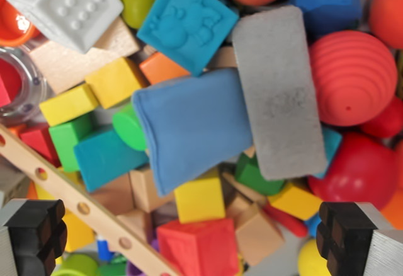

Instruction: Pick an object from the bin

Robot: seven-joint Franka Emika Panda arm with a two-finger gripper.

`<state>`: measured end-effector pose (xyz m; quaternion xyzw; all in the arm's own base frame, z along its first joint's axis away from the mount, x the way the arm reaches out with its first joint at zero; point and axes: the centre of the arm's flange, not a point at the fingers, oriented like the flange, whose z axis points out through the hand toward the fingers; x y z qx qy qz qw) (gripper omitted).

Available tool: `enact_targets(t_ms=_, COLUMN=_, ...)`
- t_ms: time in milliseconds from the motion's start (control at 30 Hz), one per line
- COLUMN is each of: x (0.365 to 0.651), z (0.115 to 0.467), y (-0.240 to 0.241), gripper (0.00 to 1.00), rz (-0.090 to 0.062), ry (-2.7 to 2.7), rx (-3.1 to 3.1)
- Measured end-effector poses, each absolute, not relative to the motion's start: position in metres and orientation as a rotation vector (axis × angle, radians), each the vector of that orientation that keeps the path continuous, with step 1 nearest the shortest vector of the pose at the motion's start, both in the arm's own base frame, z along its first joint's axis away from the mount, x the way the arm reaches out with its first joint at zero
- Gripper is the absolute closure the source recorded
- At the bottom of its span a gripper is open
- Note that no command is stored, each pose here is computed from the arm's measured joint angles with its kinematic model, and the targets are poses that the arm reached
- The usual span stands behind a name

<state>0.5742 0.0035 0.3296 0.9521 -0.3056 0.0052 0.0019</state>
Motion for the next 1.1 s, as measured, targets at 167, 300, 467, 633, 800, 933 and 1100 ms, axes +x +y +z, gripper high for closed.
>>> enact_targets(t_ms=167, x=0.573, z=0.312, y=0.012, gripper=0.0, rz=0.008, ry=-0.895, rx=3.009)
enact_targets(t_ms=300, x=0.572, z=0.295, y=0.02, gripper=0.0, rz=-0.002, ry=-0.836, rx=3.028)
enact_targets(t_ms=467, x=0.571, z=0.277, y=0.028, gripper=0.0, rz=-0.01, ry=-0.77, rx=3.047)
enact_targets(t_ms=633, x=0.571, z=0.26, y=0.032, gripper=0.0, rz=-0.011, ry=-0.746, rx=3.055)
enact_targets(t_ms=800, x=0.571, z=0.238, y=0.031, gripper=0.0, rz=-0.015, ry=-0.744, rx=3.055)
enact_targets(t_ms=933, x=0.571, z=0.221, y=0.031, gripper=0.0, rz=-0.015, ry=-0.743, rx=3.056)
enact_targets(t_ms=1100, x=0.57, z=0.205, y=0.031, gripper=0.0, rz=-0.014, ry=-0.742, rx=3.057)
